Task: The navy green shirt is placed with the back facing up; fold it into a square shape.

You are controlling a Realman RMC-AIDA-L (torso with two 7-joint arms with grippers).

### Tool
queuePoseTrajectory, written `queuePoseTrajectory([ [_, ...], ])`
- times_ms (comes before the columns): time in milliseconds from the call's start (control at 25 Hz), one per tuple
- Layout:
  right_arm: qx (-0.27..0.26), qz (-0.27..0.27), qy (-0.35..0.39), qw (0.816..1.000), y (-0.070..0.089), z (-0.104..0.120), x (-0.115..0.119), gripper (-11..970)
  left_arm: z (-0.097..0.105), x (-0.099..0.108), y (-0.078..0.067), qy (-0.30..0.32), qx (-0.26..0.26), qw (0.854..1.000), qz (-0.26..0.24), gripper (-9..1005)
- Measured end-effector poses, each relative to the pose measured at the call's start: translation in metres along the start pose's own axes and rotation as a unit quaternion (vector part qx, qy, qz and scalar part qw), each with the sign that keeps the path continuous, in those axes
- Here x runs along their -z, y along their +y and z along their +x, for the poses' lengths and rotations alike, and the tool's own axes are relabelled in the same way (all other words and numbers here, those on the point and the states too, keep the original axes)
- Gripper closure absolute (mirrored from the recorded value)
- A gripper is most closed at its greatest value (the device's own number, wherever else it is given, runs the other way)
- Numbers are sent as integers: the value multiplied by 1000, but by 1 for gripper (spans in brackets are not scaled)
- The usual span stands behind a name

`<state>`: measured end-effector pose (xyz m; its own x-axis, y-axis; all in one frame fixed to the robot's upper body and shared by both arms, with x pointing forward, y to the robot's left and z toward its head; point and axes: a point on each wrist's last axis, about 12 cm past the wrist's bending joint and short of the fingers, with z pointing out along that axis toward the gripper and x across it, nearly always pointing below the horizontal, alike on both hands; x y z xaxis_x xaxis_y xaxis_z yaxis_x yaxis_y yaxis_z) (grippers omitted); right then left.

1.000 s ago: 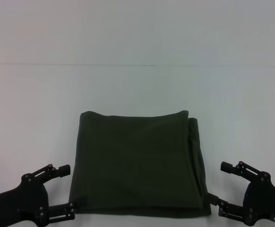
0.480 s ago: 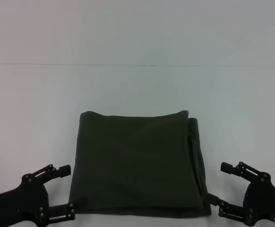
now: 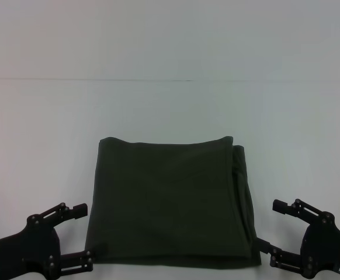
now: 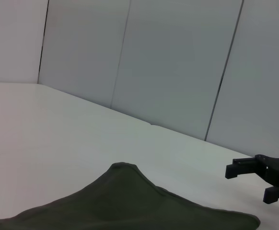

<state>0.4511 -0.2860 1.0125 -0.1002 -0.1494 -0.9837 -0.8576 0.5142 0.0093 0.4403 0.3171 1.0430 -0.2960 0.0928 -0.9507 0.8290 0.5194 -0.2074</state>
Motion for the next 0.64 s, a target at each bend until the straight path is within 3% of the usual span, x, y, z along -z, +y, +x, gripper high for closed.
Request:
queuePoseTrajectory([
  [640, 0, -4, -5, 1000, 0, -2, -1, 79, 0, 0, 0, 0, 0, 1000, 0, 60],
])
